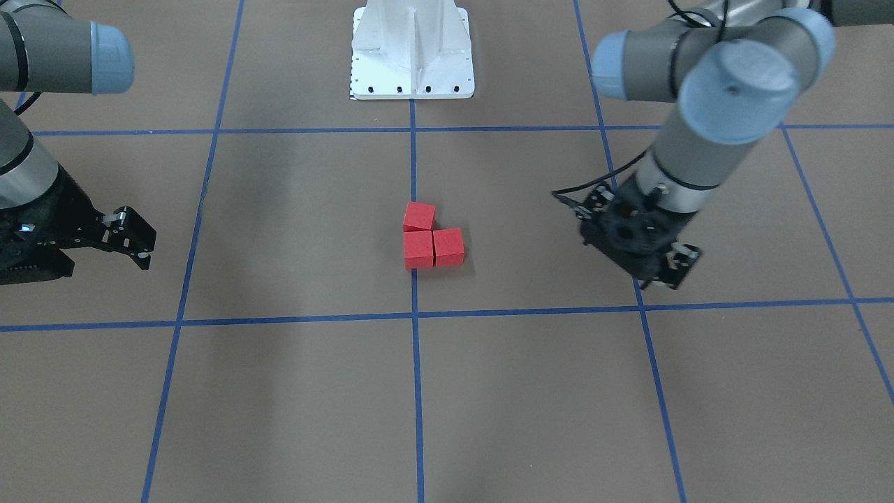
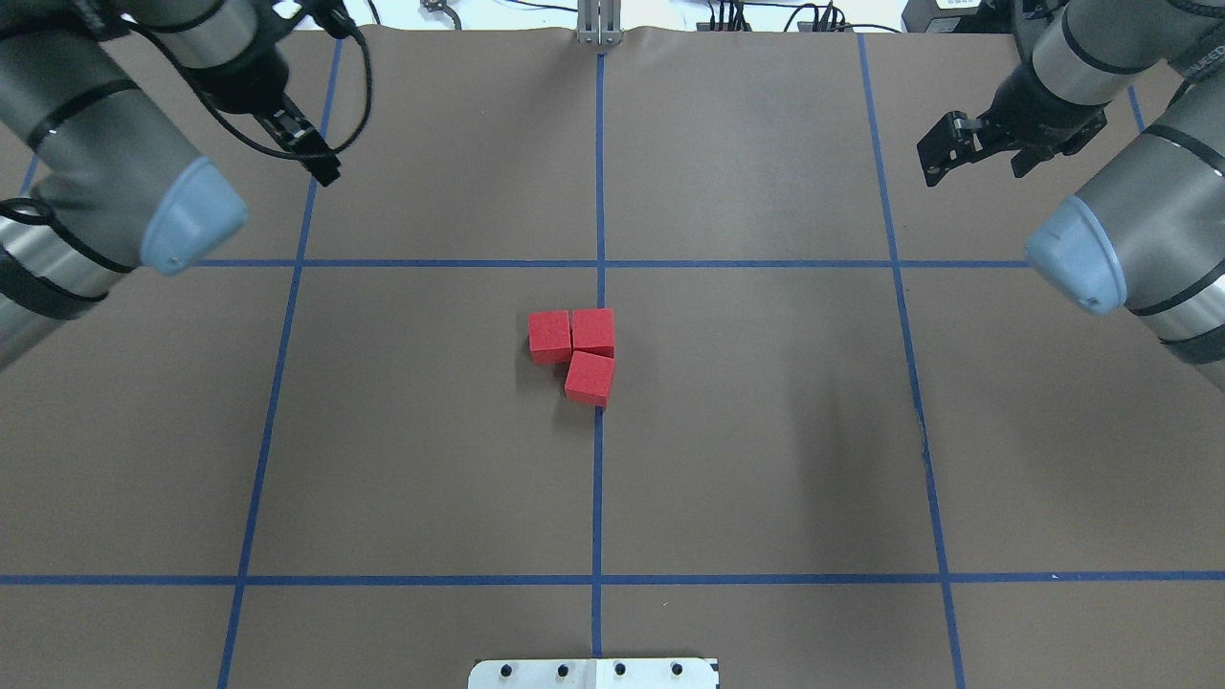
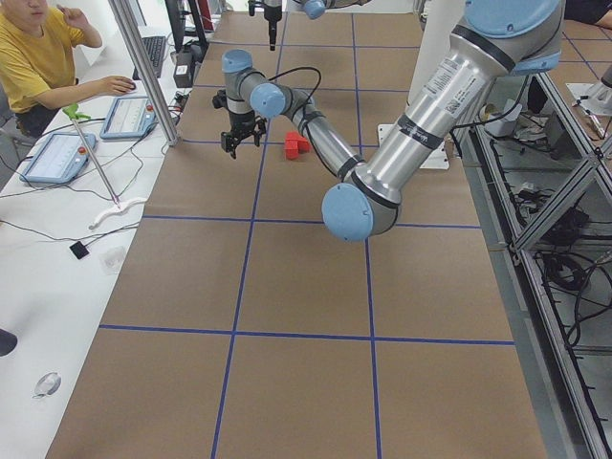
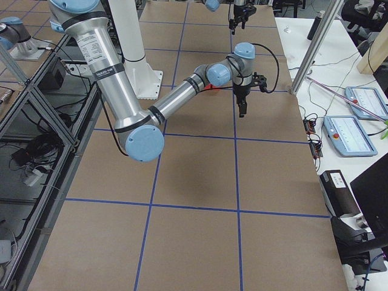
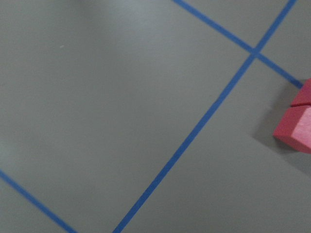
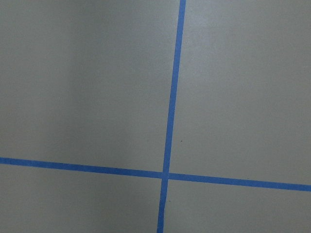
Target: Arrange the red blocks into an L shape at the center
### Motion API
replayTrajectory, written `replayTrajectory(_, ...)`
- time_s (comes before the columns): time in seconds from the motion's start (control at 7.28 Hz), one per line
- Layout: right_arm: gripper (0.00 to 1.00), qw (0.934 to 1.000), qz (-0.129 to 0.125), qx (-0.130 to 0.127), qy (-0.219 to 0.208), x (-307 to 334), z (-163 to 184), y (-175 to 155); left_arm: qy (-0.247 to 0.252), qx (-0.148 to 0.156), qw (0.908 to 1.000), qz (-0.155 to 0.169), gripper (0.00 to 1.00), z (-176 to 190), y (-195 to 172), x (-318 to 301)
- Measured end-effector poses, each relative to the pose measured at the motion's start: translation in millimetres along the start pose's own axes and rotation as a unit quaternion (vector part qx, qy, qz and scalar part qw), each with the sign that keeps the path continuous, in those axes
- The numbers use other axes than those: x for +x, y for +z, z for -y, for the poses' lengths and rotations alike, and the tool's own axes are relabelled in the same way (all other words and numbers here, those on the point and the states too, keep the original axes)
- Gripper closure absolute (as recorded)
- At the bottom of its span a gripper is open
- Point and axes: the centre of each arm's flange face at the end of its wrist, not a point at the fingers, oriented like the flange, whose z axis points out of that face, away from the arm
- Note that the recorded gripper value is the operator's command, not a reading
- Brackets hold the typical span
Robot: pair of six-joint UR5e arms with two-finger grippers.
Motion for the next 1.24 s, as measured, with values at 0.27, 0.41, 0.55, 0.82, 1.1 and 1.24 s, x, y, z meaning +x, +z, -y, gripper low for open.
replayTrajectory(0.27,0.00,0.9999,-0.004,0.003,-0.015,29,9,-11,-0.110,-0.004,0.9934,-0.030,0.00,-93,-23,-111)
replayTrajectory(0.41,0.00,0.9996,-0.006,-0.002,-0.029,60,11,-15,-0.161,-0.010,0.9863,-0.032,0.00,-144,-26,-155)
replayTrajectory(0.55,0.00,0.9989,-0.009,-0.008,-0.045,97,9,-17,-0.188,-0.013,0.9816,-0.028,0.00,-188,-26,-188)
replayTrajectory(0.82,0.00,0.9960,-0.013,-0.028,-0.083,195,-7,-13,-0.194,-0.020,0.9807,-0.012,0.00,-269,-24,-235)
replayTrajectory(1.1,0.00,0.9941,-0.005,-0.053,-0.095,292,-52,-2,-0.226,-0.044,0.9732,0.009,0.00,-340,-15,-262)
replayTrajectory(1.24,0.00,0.9945,-0.006,-0.065,-0.081,329,-81,5,-0.253,-0.054,0.9659,0.012,0.00,-380,-12,-270)
